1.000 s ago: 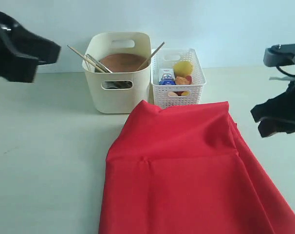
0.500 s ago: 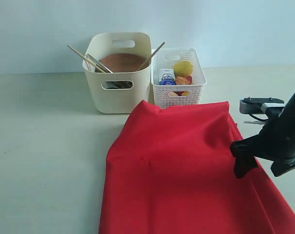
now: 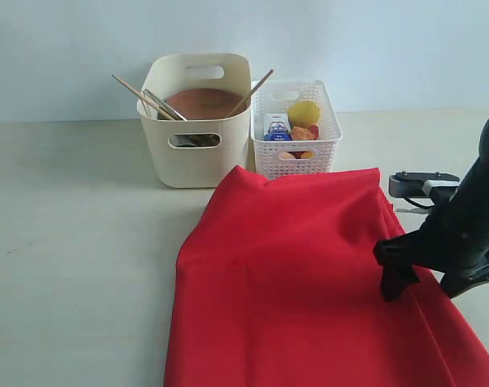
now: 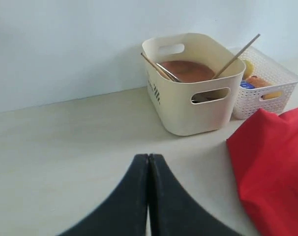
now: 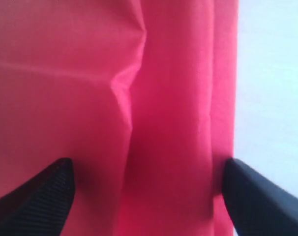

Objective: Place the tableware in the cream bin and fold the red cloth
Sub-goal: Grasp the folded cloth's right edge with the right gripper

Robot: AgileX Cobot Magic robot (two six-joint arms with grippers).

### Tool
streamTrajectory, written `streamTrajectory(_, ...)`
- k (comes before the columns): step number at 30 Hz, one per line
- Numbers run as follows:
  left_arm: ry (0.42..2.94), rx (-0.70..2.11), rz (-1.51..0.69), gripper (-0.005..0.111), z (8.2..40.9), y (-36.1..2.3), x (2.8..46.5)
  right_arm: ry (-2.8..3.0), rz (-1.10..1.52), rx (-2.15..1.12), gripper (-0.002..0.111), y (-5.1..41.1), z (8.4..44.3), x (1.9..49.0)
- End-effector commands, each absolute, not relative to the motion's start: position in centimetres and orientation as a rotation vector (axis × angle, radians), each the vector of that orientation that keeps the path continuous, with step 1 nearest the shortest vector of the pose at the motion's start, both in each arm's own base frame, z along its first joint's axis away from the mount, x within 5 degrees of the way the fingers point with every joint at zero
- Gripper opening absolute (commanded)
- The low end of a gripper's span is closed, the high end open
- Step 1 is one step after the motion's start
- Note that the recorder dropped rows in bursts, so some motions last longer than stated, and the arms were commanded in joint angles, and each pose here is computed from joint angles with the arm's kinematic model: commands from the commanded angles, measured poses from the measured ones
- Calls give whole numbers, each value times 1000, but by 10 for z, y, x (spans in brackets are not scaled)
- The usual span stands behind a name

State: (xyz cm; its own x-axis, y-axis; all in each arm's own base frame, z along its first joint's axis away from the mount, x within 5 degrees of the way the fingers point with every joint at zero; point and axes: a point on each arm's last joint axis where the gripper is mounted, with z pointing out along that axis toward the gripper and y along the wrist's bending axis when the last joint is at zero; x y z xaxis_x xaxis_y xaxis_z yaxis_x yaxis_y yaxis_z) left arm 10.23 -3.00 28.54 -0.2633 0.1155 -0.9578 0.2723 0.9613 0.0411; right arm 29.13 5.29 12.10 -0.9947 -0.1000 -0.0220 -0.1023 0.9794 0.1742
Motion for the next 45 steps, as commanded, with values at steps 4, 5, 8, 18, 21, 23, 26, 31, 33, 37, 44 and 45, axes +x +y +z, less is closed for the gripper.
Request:
streamTrajectory(4,1830,267,-180,0,282,-31,102,3075,367,-212,78,59,123,294)
streamTrajectory(5,1831,270,-181,0,279,-31,102,3075,367,-212,78,59,123,294)
streamTrajectory(8,1823,279,-192,0,274,-32,102,3075,367,-212,78,59,123,294)
streamTrajectory(18,1971,260,-121,0,260,-26,99,3074,350,-223,78,58,123,294)
streamTrajectory(21,1971,260,-121,0,260,-26,99,3084,295,-240,78,55,122,294)
streamTrajectory(23,1971,260,-121,0,260,-26,99,3089,264,-231,78,53,122,294)
streamTrajectory(26,1971,260,-121,0,260,-26,99,3087,257,-217,78,53,122,294)
streamTrajectory(31,1972,264,-118,0,259,-26,99,3081,296,-206,73,55,122,295)
streamTrajectory(33,1979,264,-118,0,257,-26,99,3084,328,-214,67,57,121,294)
streamTrajectory(37,2000,252,-129,0,252,-25,97,3116,365,-223,63,59,111,294)
streamTrajectory(44,1981,146,-260,0,255,-23,83,3129,335,-211,29,58,92,297)
streamTrajectory(45,1965,142,-267,0,257,-23,81,3128,330,-217,20,57,92,297)
